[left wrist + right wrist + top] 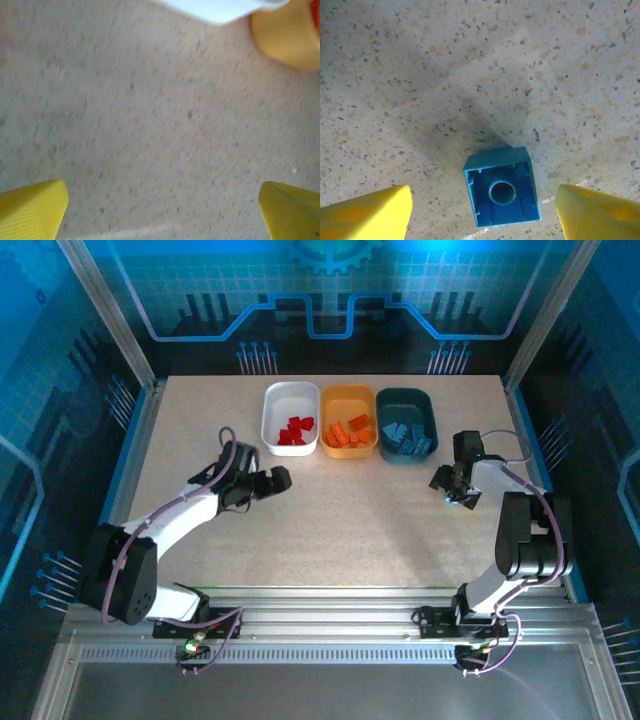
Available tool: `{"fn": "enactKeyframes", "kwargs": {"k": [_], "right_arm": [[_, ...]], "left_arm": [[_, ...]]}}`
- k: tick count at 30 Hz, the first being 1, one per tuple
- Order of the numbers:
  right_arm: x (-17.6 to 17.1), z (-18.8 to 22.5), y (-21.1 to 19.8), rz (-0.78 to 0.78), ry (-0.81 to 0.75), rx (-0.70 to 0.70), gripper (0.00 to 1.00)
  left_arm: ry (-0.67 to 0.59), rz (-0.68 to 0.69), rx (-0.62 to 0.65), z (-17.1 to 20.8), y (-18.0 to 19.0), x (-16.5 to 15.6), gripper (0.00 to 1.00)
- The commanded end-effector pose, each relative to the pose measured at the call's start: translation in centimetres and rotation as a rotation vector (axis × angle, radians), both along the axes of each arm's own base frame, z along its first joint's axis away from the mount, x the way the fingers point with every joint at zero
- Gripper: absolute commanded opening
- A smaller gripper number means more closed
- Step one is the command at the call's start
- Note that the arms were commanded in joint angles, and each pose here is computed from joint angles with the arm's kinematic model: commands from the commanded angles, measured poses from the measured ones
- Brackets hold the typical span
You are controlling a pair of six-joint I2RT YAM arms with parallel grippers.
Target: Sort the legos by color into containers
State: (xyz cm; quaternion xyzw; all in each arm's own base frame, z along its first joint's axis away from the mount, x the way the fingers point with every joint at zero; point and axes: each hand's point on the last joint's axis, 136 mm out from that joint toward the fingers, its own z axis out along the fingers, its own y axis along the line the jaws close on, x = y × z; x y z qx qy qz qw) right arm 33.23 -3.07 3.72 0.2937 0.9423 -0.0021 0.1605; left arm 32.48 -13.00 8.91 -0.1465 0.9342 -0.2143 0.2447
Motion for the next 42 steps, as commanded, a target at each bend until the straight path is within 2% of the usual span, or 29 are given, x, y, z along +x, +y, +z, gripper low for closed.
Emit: {"fn": "enactKeyframes", "kwargs": {"k": [1, 9, 15, 20, 27, 32, 38, 42], "right_arm": [[0.3, -0.4, -0.8, -0.014, 0.049, -0.011, 0.72], [1.2, -1.0, -0.1, 0.007, 0.074, 0.039, 0.62], [1.0, -1.4, 0.3, 0.01, 0.056, 0.058, 0.37], [1.1, -0.9, 0.7, 0.033, 0.045, 0.047, 0.28], [1.2, -0.2, 1.8, 0.063, 0.021, 0.053, 0.27], [2.5, 3.7, 3.7, 0.12, -0.074, 0.033, 0.27], [6.4, 9.4, 6.4, 0.215, -0.185, -0.056, 0.28], [10.2, 9.8, 7.0, 0.231, -0.207, -0.072, 0.28]], "left_arm": [[-0.091, 0.014, -0.102, 2.9, -0.4, -0.5, 0.99], [-0.153, 0.053, -0.078, 4.9, 1.7, -2.5, 0.99], [-0.15, 0.055, -0.096, 5.3, 1.8, -3.2, 0.99], [-0.151, 0.05, -0.099, 5.6, 1.8, -3.4, 0.99], [-0.149, 0.055, -0.11, 5.6, 1.8, -3.5, 0.99], [-0.151, 0.055, -0.108, 5.8, 1.8, -3.4, 0.99], [-0.135, 0.126, -0.176, 6.5, 2.5, -2.7, 0.99], [-0.072, 0.182, -0.2, 5.5, 3.7, -2.6, 0.99]]}}
